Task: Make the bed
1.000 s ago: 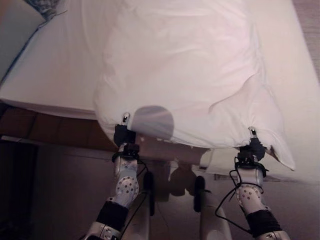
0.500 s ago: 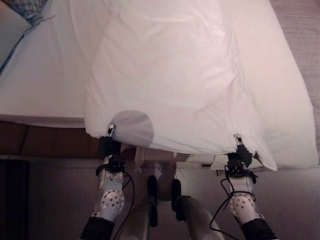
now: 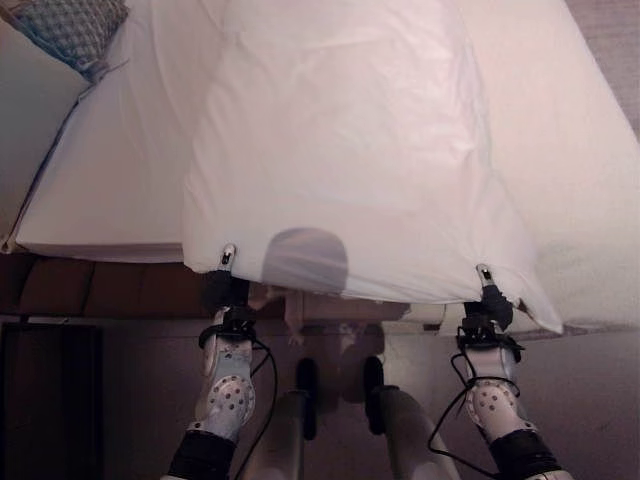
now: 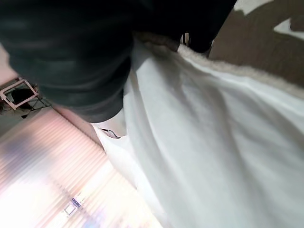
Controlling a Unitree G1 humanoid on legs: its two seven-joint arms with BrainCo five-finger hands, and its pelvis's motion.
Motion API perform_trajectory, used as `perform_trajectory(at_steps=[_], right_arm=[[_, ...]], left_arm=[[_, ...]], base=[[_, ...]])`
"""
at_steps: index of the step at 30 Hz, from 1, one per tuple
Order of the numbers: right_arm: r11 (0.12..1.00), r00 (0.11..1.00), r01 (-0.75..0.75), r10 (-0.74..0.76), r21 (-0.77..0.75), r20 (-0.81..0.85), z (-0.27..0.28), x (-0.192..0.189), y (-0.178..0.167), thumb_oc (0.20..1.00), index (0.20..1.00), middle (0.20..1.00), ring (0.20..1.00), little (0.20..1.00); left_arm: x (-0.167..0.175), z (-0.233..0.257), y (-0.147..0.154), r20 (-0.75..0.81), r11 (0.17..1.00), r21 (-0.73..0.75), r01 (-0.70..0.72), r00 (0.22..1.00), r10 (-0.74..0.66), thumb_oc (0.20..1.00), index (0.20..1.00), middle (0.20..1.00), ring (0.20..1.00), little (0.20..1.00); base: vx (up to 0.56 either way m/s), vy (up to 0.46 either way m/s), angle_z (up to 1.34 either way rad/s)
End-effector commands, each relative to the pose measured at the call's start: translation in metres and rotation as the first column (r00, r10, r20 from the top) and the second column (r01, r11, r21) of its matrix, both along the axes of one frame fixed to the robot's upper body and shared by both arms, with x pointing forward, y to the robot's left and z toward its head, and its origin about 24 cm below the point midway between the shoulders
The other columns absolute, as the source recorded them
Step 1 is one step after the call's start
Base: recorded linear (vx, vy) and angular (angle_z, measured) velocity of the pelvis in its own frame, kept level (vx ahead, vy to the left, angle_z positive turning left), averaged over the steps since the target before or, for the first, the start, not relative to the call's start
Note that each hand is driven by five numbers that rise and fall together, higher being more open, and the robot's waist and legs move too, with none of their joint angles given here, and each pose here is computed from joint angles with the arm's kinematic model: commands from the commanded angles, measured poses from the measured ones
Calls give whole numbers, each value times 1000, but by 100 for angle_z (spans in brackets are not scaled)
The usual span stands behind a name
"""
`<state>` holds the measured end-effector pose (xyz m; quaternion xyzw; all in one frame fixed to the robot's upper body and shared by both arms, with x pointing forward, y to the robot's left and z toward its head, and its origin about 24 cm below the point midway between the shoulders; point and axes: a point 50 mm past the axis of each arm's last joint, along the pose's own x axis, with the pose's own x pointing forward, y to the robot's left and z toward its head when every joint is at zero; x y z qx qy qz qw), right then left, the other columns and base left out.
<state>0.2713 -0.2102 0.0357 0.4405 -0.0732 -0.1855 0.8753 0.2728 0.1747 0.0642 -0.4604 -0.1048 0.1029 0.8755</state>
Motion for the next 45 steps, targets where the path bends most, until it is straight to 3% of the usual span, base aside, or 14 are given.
perform_trajectory(at_steps=[1,8,10,15,19,21,25,30,32,33,35,36,39,45], right_arm=[[982,981,181,-177,-48,76,18,-5,-33,200,200,200,200,200],[980,980,190,-185,-66,79,25,-2,-30,200,200,200,200,200],[982,986,157,-149,-101,80,26,4,-23,200,200,200,200,200],[987,993,120,-117,-109,31,15,8,-20,200,200,200,200,200],[985,991,118,-125,-128,-54,-4,1,-26,200,200,200,200,200],[983,983,117,-135,-142,-123,-18,-3,-30,200,200,200,200,200],[980,925,116,-167,-164,-341,-62,-25,-39,200,200,200,200,200],[980,888,90,-160,-178,-432,-80,-35,-39,200,200,200,200,200],[982,796,31,-137,-187,-589,-113,-54,-38,200,200,200,200,200],[982,796,31,-137,-187,-589,-113,-54,-38,200,200,200,200,200],[978,678,-55,-113,-204,-726,-140,-74,-40,200,200,200,200,200],[978,679,-55,-113,-204,-726,-139,-74,-40,200,200,200,200,200],[933,552,-246,-88,-262,-829,-155,-88,-38,200,200,200,200,200],[916,510,-318,-53,-245,-859,-162,-97,-34,200,200,200,200,200]], left_arm=[[-8,35,29,184,984,56,-167,971,154,200,200,200,200,200],[-4,41,28,204,982,121,-147,972,120,200,200,200,200,200],[-13,37,39,189,967,187,-174,972,138,200,200,200,200,200],[-12,28,47,132,959,169,-226,970,205,200,200,200,200,200],[-14,1,48,6,958,145,-248,968,250,200,200,200,200,200],[-15,-19,48,-85,964,66,-256,962,261,200,200,200,200,200],[-27,-67,46,-312,966,34,-257,915,255,200,200,200,200,200],[-32,-88,47,-409,964,57,-259,875,259,200,200,200,200,200],[-44,-130,42,-600,970,110,-218,763,240,200,200,200,200,200],[-44,-130,42,-600,970,110,-218,763,240,200,200,200,200,200],[-59,-158,38,-720,976,147,-161,659,217,200,200,200,200,200],[-58,-158,38,-719,976,147,-161,660,217,200,200,200,200,200],[-75,-179,48,-820,966,258,-31,522,236,200,200,200,200,200],[-91,-189,54,-854,961,277,-6,456,249,200,200,200,200,200]], base=[[52,424,-18],[79,564,22],[90,424,24],[33,200,-61],[-20,22,-1],[-32,-84,-9],[12,-148,-7],[6,-78,14],[27,-92,4],[25,-47,14],[22,-12,14],[9,1,5],[3,2,1],[14,15,4]])
